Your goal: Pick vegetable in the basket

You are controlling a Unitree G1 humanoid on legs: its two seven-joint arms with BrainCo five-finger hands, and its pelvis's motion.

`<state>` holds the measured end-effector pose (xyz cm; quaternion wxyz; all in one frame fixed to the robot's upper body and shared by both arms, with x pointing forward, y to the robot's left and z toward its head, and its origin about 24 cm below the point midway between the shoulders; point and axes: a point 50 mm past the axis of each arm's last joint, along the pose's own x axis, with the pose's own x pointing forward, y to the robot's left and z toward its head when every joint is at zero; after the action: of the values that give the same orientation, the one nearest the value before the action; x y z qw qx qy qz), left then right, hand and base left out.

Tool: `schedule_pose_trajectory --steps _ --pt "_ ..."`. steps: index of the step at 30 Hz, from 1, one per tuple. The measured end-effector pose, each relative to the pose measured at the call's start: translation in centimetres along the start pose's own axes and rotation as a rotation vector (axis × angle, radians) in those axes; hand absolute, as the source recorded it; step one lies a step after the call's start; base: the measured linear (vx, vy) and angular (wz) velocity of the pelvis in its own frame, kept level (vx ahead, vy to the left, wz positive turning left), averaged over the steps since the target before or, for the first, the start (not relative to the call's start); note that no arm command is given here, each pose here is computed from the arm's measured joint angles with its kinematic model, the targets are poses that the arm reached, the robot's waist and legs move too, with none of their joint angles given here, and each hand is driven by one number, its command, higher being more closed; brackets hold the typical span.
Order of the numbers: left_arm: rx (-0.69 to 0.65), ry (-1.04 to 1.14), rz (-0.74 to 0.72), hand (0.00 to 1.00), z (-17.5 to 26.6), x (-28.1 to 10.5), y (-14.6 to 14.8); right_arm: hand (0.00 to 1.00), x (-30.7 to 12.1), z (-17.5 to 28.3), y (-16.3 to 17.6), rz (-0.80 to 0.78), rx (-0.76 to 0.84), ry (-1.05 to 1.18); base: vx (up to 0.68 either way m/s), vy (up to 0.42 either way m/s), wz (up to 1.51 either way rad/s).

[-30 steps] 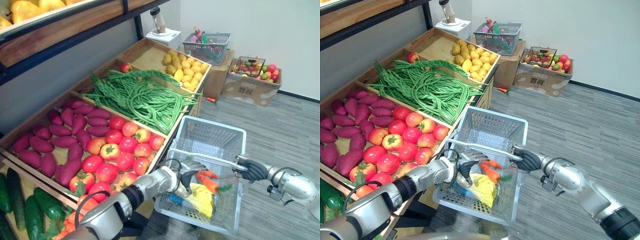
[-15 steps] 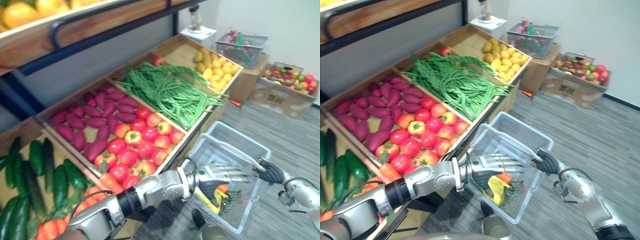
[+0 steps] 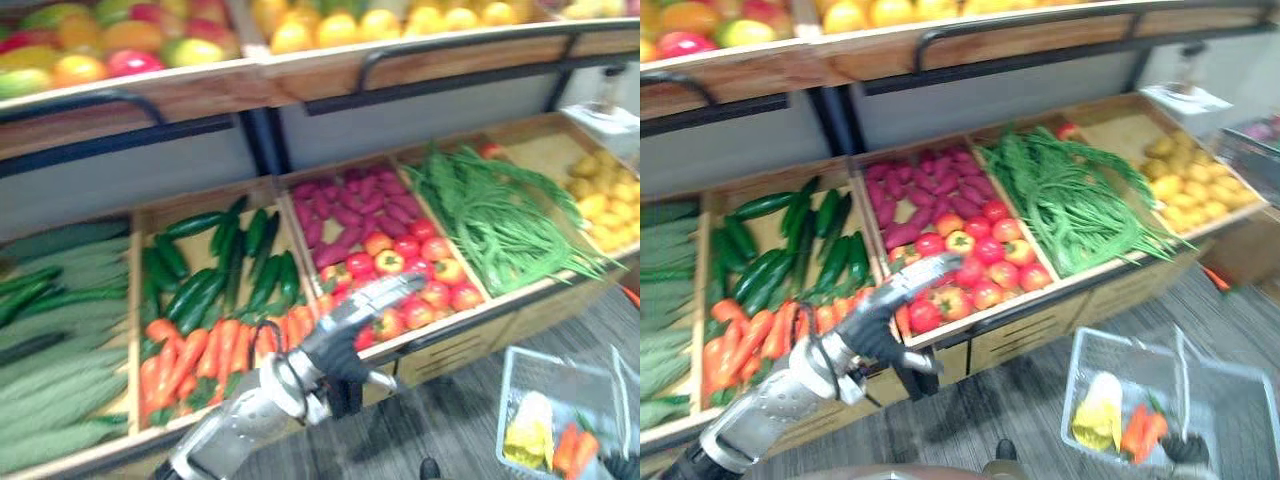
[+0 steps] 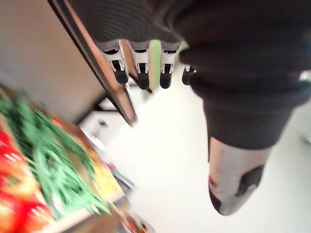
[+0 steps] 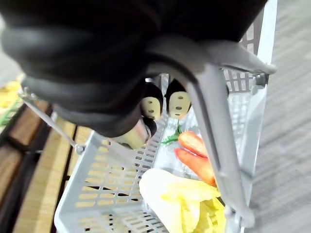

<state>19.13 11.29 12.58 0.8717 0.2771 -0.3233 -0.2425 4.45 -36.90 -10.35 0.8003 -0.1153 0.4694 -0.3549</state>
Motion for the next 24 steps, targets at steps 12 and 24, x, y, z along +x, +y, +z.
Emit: schedule_pose_trajectory --steps 12,24 --pt "0.057 0.695 0.850 0.00 -7.8 -10.1 5.0 1.00 -4.1 -9.3 5.4 -0.002 0.292 0.394 -0.01 -0.013 0.70" --pt "-0.093 1.757 1.063 0.00 -12.0 -29.0 -4.2 1.00 -5.7 -10.4 7.2 -0.019 0.313 0.391 0.00 -0.005 0.07"
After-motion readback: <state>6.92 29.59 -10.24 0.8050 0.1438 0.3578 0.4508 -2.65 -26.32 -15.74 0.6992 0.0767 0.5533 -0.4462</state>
